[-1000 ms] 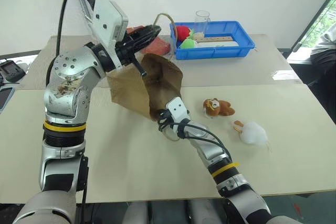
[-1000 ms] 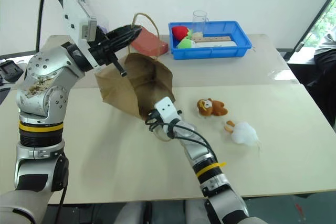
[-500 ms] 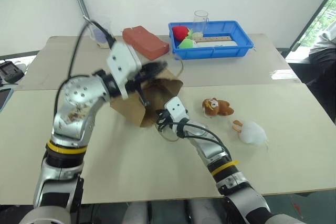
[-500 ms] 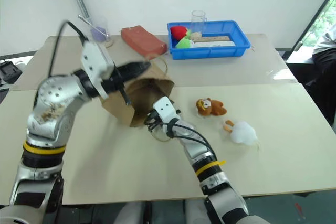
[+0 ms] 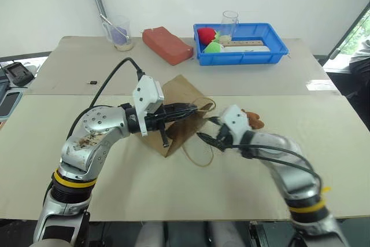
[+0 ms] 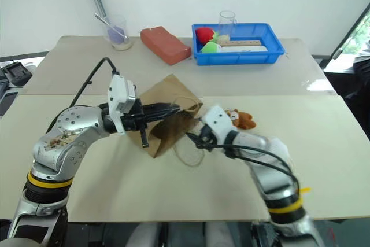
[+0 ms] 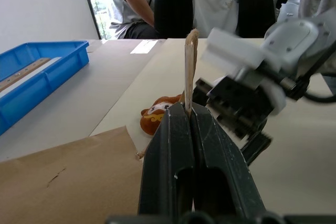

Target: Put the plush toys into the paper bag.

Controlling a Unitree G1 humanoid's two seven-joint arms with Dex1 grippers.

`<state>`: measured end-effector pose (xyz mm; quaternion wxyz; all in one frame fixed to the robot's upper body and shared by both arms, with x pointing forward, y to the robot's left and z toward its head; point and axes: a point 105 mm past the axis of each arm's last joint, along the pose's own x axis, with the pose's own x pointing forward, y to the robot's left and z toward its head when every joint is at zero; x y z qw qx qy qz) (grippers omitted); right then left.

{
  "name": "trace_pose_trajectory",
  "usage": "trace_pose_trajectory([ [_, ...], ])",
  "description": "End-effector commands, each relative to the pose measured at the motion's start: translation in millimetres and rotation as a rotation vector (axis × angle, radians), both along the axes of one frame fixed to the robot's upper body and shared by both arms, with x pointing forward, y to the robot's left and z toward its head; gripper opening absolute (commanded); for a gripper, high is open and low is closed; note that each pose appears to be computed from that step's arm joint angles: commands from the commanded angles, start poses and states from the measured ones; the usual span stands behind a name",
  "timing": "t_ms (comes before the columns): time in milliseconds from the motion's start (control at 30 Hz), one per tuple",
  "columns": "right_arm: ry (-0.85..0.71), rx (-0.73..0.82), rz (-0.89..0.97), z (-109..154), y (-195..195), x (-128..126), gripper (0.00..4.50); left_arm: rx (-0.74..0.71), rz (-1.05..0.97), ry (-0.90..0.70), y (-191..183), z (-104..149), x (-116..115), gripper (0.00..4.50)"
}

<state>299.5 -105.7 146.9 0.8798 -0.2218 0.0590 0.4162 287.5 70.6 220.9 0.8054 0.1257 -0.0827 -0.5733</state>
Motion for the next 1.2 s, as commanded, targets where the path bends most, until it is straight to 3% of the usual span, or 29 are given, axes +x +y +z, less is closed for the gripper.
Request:
trace_pose_trajectory([
  [33,-0.112,-0.098,0.016,30.4,-27.5,-17.7,4.41,-0.017,-0.035,-0.022,-4.0,7.6,-4.3,0.0],
  [233,-0.234,-0.256,-0.131,25.6,-69.4,-4.1,4.41,-0.061,0.013,-0.011,0.6,11.9,8.9,0.0],
  [367,-0.291,-0.385,-0.124,7.5,-73.0,13.9,4.41,-0.054,0.014,-0.015,2.3,13.0,12.4,0.0],
  [567,-0.301,-0.421,-0.183,-10.1,-74.9,52.3,4.41,-0.042,0.011,-0.016,5.0,14.4,13.8,0.0],
  [667,-0.291,-0.391,-0.19,-12.0,-71.4,62.2,3.7,-0.04,0.015,-0.008,7.9,14.8,14.8,0.0],
  [900,-0.268,-0.358,-0.177,-18.0,-64.0,66.7,1.1,-0.043,0.012,0.015,9.9,13.9,14.8,0.0],
  [1000,-0.297,-0.324,-0.142,-5.8,-59.5,59.6,0.16,-0.053,0.001,0.043,9.1,12.3,13.7,0.0],
  [1200,-0.295,-0.246,0.109,28.0,-21.8,15.2,0.01,-0.058,-0.05,0.107,4.9,6.5,9.7,0.0],
])
